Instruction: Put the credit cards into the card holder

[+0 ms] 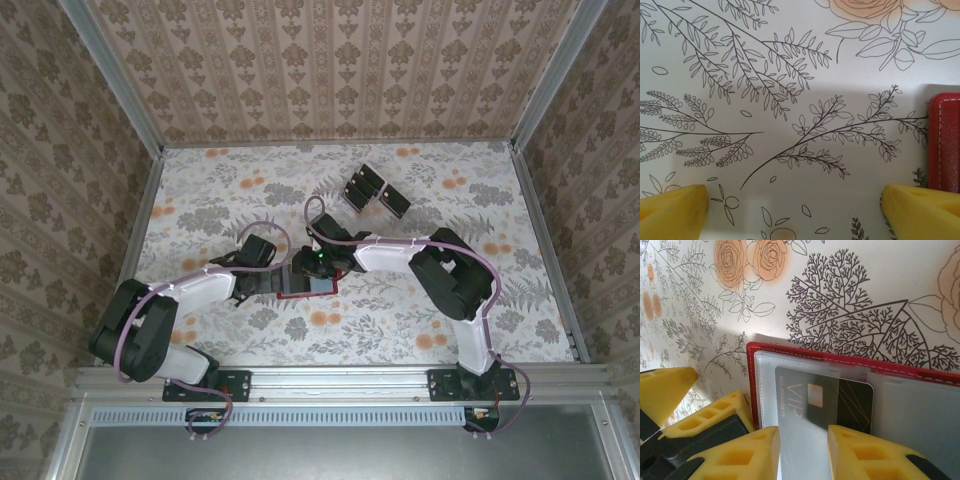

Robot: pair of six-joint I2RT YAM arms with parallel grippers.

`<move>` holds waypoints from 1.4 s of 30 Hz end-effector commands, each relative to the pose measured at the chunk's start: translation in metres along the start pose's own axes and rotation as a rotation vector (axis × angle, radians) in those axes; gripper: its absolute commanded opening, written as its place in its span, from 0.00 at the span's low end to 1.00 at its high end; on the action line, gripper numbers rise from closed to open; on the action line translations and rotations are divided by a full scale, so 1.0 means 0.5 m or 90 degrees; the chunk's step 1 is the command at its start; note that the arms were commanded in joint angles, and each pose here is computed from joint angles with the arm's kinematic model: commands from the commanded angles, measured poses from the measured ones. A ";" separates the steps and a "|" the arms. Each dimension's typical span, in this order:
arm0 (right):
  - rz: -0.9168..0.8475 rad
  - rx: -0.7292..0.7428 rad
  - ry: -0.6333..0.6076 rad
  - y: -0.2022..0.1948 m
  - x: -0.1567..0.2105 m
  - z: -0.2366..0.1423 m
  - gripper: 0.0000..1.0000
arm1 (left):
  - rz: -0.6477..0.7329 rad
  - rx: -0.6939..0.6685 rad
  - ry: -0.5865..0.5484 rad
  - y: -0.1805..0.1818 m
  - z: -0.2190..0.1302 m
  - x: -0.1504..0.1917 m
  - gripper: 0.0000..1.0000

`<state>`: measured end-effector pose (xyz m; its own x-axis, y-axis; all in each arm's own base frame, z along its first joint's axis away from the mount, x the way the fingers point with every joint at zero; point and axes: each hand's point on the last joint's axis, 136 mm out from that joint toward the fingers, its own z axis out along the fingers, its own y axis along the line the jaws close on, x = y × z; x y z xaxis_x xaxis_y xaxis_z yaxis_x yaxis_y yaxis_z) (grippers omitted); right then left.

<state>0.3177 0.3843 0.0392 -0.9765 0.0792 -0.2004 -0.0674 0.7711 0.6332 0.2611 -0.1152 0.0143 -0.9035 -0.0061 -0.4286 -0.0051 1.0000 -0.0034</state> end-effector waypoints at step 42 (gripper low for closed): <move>-0.031 0.073 0.018 -0.031 0.027 0.001 0.39 | -0.018 0.068 0.013 -0.040 0.020 0.029 1.00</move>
<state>0.3103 0.3663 0.0315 -0.9732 0.0450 -0.2253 -0.0849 0.8406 0.5349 0.2636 -0.1229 0.0154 -0.8878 -0.0212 -0.4597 -0.0011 0.9990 -0.0438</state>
